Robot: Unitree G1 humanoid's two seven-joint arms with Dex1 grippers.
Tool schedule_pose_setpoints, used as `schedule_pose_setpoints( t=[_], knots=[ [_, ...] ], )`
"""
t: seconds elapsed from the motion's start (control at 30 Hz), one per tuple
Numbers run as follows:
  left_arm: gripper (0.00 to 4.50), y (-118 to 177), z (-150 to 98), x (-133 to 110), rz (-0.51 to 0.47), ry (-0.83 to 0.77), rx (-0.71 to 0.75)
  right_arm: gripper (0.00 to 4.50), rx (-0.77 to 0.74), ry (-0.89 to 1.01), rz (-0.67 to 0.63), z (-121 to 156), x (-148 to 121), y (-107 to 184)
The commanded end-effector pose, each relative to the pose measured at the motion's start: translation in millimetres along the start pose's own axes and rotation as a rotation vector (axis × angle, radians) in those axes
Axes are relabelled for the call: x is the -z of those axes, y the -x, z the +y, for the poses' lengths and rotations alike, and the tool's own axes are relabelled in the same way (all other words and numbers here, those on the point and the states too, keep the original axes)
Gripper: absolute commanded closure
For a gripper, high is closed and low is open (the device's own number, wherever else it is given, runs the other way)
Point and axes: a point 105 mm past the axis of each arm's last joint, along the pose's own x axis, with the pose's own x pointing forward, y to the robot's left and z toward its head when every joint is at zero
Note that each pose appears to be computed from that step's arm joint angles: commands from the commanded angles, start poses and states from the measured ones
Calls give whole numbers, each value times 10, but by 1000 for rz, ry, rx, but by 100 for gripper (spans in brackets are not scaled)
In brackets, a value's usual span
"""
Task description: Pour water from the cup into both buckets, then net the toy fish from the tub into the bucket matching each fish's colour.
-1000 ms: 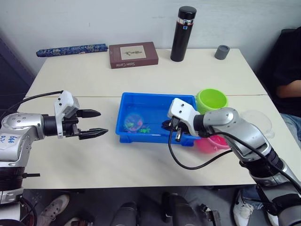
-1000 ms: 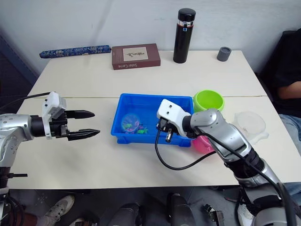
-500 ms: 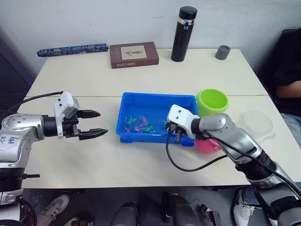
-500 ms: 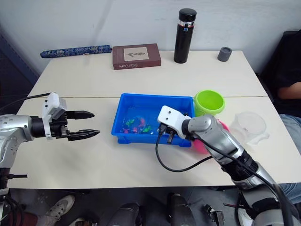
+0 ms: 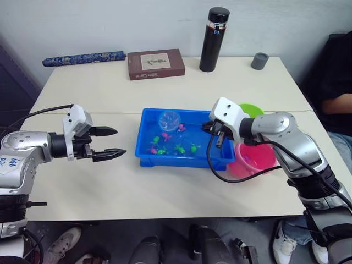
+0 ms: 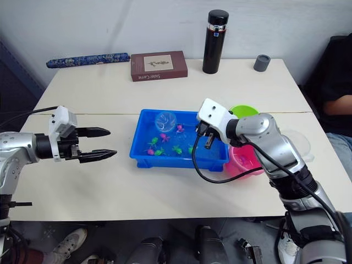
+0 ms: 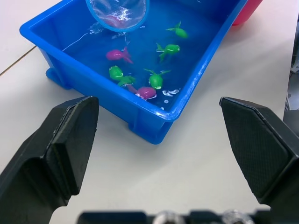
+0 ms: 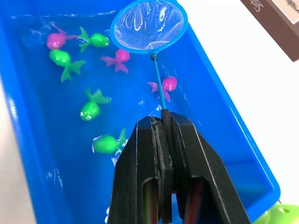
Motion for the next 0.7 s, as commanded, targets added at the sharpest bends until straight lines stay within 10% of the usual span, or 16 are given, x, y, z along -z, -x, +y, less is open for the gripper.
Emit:
schedule_pose_setpoints(
  t=[0.03, 0.7],
  knots=[
    [4, 41, 0, -102, -12, -45, -4, 450, 57, 34, 24, -122, -13, 108],
    [4, 88, -20, -91, -7, -37, -18, 450, 60, -81, 262, -132, 440, 228]
  ],
)
